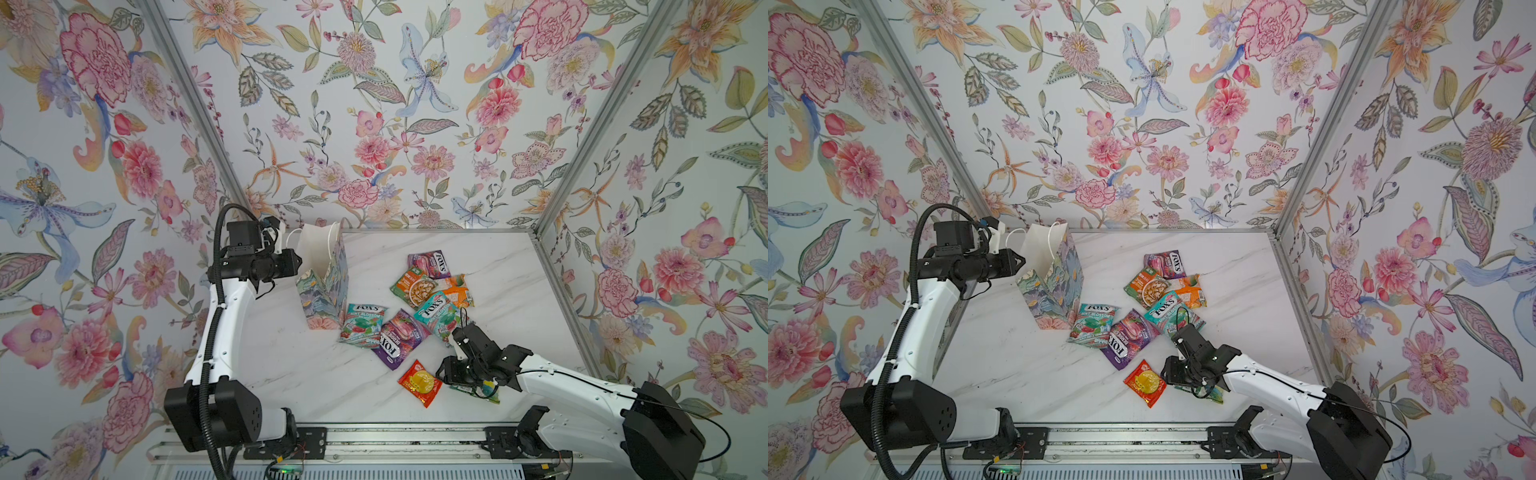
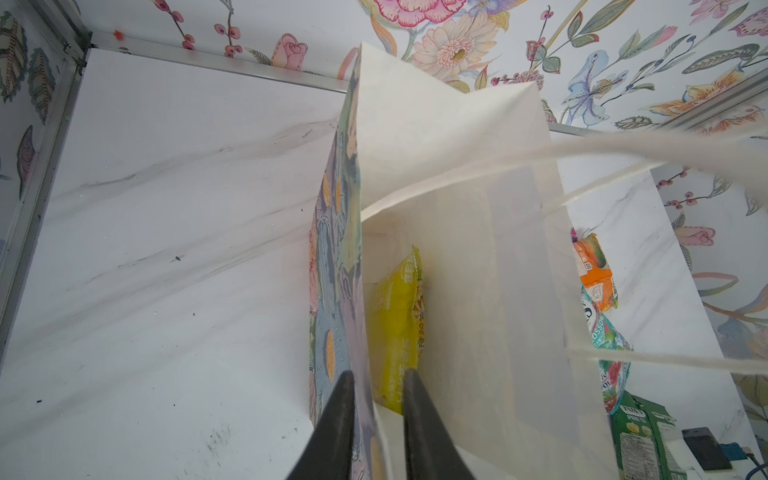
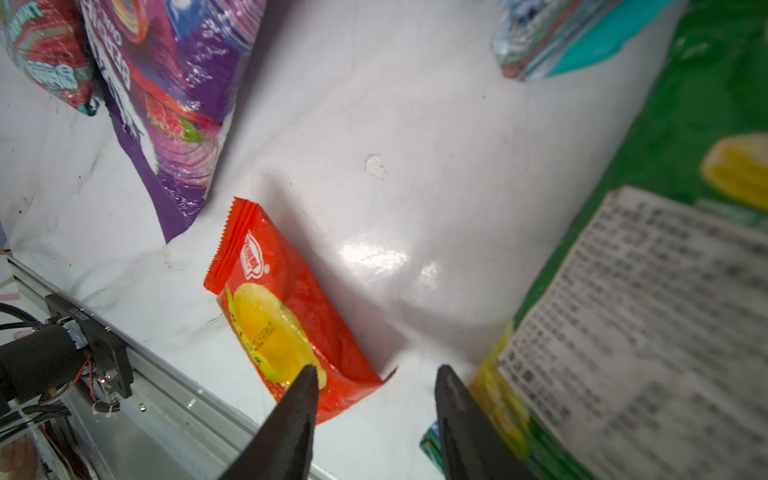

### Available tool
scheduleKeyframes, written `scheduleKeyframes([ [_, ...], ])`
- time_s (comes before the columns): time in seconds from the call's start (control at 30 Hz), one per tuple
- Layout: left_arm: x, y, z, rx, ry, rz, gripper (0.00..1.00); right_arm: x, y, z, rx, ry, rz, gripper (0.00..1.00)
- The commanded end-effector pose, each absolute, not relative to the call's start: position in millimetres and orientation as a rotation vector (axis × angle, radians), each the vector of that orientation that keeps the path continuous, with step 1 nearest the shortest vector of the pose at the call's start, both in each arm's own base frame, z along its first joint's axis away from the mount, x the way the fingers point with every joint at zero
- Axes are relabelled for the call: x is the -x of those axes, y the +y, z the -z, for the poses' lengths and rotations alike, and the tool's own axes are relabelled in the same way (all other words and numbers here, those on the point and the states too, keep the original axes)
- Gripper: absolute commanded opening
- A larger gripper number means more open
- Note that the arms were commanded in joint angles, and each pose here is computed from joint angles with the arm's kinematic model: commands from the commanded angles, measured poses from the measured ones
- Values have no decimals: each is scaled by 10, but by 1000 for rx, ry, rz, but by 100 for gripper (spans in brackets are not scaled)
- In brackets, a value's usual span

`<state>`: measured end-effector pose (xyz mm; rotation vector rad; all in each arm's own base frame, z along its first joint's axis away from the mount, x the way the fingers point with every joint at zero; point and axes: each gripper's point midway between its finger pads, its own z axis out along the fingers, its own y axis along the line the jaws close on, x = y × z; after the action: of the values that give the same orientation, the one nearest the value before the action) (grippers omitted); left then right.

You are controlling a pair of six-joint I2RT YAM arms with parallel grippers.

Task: Place the snacks into the paper bag
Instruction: 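Move the right gripper down to the red chip packet on the table, then grasp the red chip packet with the right gripper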

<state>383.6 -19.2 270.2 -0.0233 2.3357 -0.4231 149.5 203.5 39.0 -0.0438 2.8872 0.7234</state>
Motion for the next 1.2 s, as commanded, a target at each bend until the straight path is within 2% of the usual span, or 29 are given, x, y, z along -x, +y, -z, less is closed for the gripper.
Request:
scheduleKeyframes([
  [0.0, -3840, -239, -2669, -6, 2348, 434, 20, -1427, 2016, -344, 2, 2898, -739, 48],
  [0.23, -3837, -250, -2670, -8, 2347, 441, 15, -1408, 2084, -265, -47, 2886, -813, 48],
  [0.57, -3847, -263, -2677, -11, 2343, 448, 13, -1395, 2214, -248, -88, 2851, -916, 45],
  [0.67, -3845, -267, -2668, -11, 2345, 451, 13, -1404, 2228, -250, -102, 2836, -935, 30],
  [0.8, -3837, -268, -2664, -15, 2346, 447, 13, -1499, 2282, -406, -91, 2760, -976, 1],
  [1.17, -3848, -272, -2690, -15, 2339, 450, 13, -1794, 2395, -1526, 86, 2531, -978, 0],
])
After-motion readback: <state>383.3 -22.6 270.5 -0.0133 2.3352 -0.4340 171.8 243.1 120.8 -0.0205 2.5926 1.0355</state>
